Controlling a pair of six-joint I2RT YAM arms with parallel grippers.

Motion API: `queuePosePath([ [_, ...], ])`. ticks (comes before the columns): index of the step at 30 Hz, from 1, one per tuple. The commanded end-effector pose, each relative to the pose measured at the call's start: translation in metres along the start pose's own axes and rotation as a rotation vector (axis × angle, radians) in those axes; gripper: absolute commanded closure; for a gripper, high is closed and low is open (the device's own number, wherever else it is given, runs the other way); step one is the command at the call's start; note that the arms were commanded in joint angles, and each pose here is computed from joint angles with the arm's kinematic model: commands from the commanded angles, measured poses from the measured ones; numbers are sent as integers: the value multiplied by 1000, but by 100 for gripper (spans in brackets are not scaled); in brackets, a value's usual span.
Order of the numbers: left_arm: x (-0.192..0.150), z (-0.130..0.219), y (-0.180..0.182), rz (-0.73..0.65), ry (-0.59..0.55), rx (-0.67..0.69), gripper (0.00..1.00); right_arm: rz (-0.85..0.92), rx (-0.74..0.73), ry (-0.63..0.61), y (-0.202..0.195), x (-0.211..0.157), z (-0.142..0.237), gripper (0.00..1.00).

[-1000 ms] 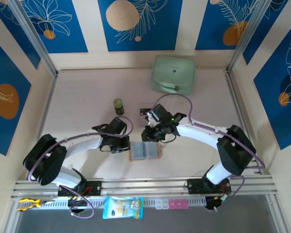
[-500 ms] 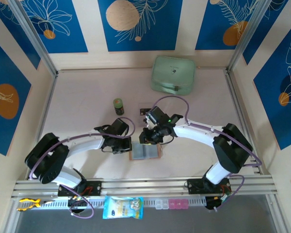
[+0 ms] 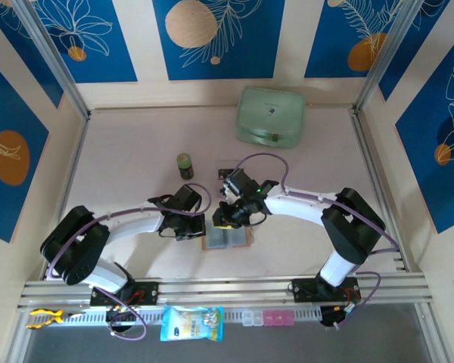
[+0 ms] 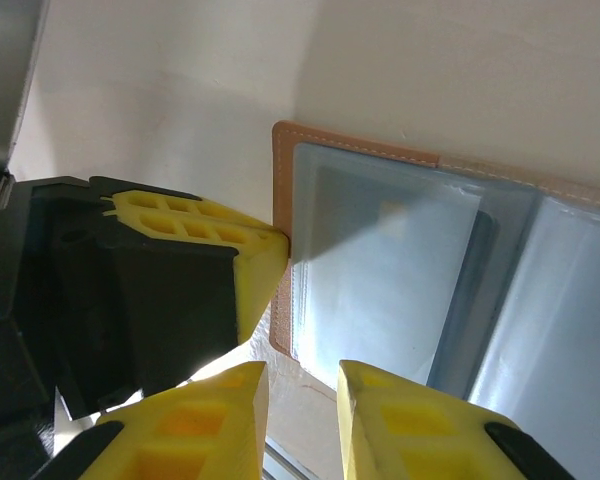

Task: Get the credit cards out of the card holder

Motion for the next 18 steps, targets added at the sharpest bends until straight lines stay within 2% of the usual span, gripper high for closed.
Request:
queuePosePath([
  [1, -4, -3, 5, 15, 16, 37, 99, -24, 5, 48, -4, -7, -10, 75],
  [18, -5, -4, 7, 17, 23, 43, 99, -58, -45, 86, -18, -9, -27, 74],
])
Point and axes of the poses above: each hand's point on the last joint's axis, 136 mm out from that joint toward the fingers, its own z axis back along the fingers, its own y axis along the line the jaws close on, x = y × z, the point moved 7 cm from there along z, back along the fingers, and after that the axes turned 3 degrees about -z, right-handed, at the moved point
